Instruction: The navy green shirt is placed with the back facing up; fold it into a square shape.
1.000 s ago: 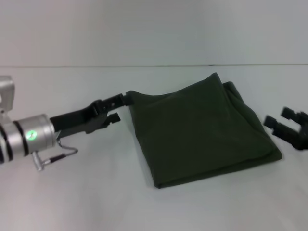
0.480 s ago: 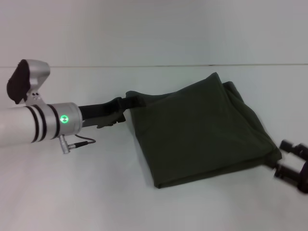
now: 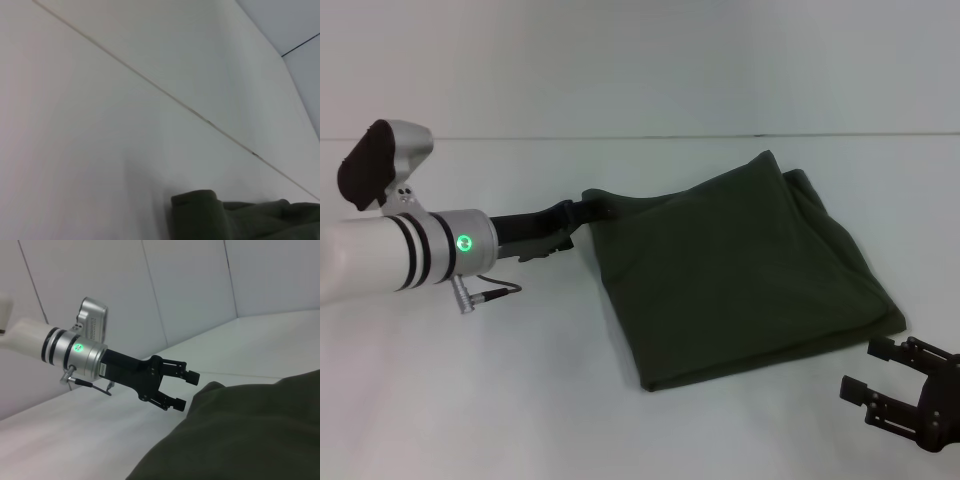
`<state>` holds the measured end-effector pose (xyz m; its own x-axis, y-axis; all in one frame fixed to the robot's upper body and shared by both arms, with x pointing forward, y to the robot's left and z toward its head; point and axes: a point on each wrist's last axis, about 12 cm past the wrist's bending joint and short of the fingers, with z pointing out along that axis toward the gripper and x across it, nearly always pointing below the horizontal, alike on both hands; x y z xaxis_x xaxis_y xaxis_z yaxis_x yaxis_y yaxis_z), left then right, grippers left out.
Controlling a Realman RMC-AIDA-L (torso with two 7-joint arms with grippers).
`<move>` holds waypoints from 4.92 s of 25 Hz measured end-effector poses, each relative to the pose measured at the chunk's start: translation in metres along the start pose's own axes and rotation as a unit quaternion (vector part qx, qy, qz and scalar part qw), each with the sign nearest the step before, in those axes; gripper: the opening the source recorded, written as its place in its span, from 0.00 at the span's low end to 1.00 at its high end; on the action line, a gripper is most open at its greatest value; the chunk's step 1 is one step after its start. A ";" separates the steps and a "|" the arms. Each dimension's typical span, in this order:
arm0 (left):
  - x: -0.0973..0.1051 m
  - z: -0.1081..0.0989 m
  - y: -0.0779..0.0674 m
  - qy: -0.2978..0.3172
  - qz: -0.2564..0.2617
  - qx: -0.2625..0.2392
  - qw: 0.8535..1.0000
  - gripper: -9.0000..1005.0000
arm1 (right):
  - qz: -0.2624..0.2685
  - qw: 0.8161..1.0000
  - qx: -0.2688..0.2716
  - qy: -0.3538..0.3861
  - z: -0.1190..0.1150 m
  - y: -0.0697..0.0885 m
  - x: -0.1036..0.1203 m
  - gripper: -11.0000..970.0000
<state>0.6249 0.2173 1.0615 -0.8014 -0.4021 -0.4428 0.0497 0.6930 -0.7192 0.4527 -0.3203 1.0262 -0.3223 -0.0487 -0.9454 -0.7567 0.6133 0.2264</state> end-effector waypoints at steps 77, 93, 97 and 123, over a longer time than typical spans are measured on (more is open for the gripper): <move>0.040 -0.066 0.053 0.061 -0.018 0.067 0.996 0.08 | -0.003 1.000 -0.015 -0.017 0.022 -0.012 -0.024 0.81; -0.019 -0.041 0.038 -0.032 0.079 -0.030 0.996 0.10 | -0.002 1.000 -0.021 -0.019 0.028 -0.012 -0.026 0.81; -0.017 -0.029 0.031 -0.040 0.088 -0.039 0.995 0.12 | -0.001 1.000 -0.021 -0.019 0.028 -0.011 -0.026 0.81; 0.028 -0.111 0.043 -0.129 0.191 0.167 0.959 0.82 | 0.339 0.938 0.027 -0.059 0.092 -0.062 -0.103 0.81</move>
<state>0.5386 0.3022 1.0776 -0.5146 -0.3216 -0.7948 0.5328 0.6063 -0.5903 0.5851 -0.2803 1.0877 -0.6515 0.4533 -0.6083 -0.3688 0.5115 0.7761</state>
